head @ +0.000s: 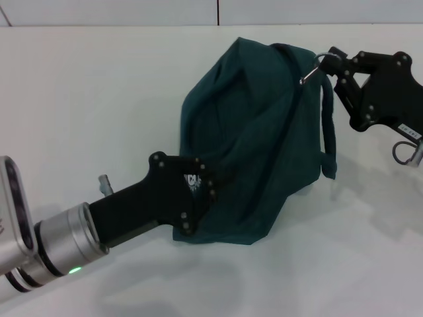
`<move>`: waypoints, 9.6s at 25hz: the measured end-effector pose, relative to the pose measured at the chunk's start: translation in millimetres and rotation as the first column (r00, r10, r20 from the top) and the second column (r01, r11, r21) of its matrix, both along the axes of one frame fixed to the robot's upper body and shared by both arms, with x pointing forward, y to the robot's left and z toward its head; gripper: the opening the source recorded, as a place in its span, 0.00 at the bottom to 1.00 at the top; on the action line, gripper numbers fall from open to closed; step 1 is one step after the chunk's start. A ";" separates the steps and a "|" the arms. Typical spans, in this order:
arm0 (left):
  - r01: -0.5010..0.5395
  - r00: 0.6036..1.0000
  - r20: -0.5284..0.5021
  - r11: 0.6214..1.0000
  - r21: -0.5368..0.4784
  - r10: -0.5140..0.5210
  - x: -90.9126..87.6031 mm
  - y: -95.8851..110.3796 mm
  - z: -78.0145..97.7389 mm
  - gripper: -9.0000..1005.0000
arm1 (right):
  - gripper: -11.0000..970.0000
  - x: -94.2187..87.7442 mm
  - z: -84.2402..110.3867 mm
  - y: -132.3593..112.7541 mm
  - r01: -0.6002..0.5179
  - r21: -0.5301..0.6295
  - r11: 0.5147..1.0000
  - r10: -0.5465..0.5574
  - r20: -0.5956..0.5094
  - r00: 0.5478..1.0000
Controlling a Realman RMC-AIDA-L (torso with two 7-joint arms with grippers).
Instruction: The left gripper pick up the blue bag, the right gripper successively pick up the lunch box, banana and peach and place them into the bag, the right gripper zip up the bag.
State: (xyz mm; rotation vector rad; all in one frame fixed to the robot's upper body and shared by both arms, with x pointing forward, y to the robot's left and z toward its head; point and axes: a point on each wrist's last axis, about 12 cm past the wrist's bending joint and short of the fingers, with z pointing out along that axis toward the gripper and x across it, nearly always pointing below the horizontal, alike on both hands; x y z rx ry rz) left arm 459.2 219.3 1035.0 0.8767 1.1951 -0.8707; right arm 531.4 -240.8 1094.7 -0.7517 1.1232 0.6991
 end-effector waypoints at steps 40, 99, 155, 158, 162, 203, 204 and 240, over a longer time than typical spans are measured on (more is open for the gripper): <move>-0.159 0.975 -0.182 0.970 -0.184 0.125 35.1 38.7 29.2 0.31 | 0.03 -8.7 -11.5 -12.6 0.086 0.009 0.996 -0.086 -0.006 0.996; 0.152 0.985 -0.097 0.980 0.128 -0.141 92.1 -27.8 61.0 0.07 | 0.03 -3.3 -9.1 0.3 0.032 0.004 0.999 -0.032 -0.016 0.999; -0.003 1.000 -0.010 0.992 0.125 0.004 90.2 1.1 57.0 0.05 | 0.45 -6.4 -41.9 -52.8 0.295 0.029 0.955 -0.271 -0.317 0.909; 0.001 1.000 -0.005 0.992 0.125 0.000 91.5 -0.2 58.5 0.05 | 0.45 4.5 -42.6 -44.2 0.301 -0.006 0.954 -0.287 -0.321 0.902; 0.005 1.000 0.000 0.992 0.125 -0.005 92.7 -1.2 59.9 0.05 | 0.44 20.2 -40.5 -27.0 0.285 -0.073 0.956 -0.293 -0.295 0.910; -0.018 1.000 0.007 0.995 0.096 0.017 93.1 0.6 61.9 0.09 | 0.03 32.5 -42.2 -17.0 0.286 -0.131 0.949 -0.314 -0.314 0.896; -0.018 1.000 0.006 0.995 0.094 0.017 93.2 0.6 62.1 0.09 | 0.03 32.7 -43.2 -18.4 0.292 -0.137 0.947 -0.321 -0.320 0.891; -0.158 0.985 0.039 0.973 -0.171 0.167 -5.7 32.0 17.0 0.71 | 0.55 -34.7 -5.8 -0.5 -0.270 0.139 0.953 0.288 -0.135 0.948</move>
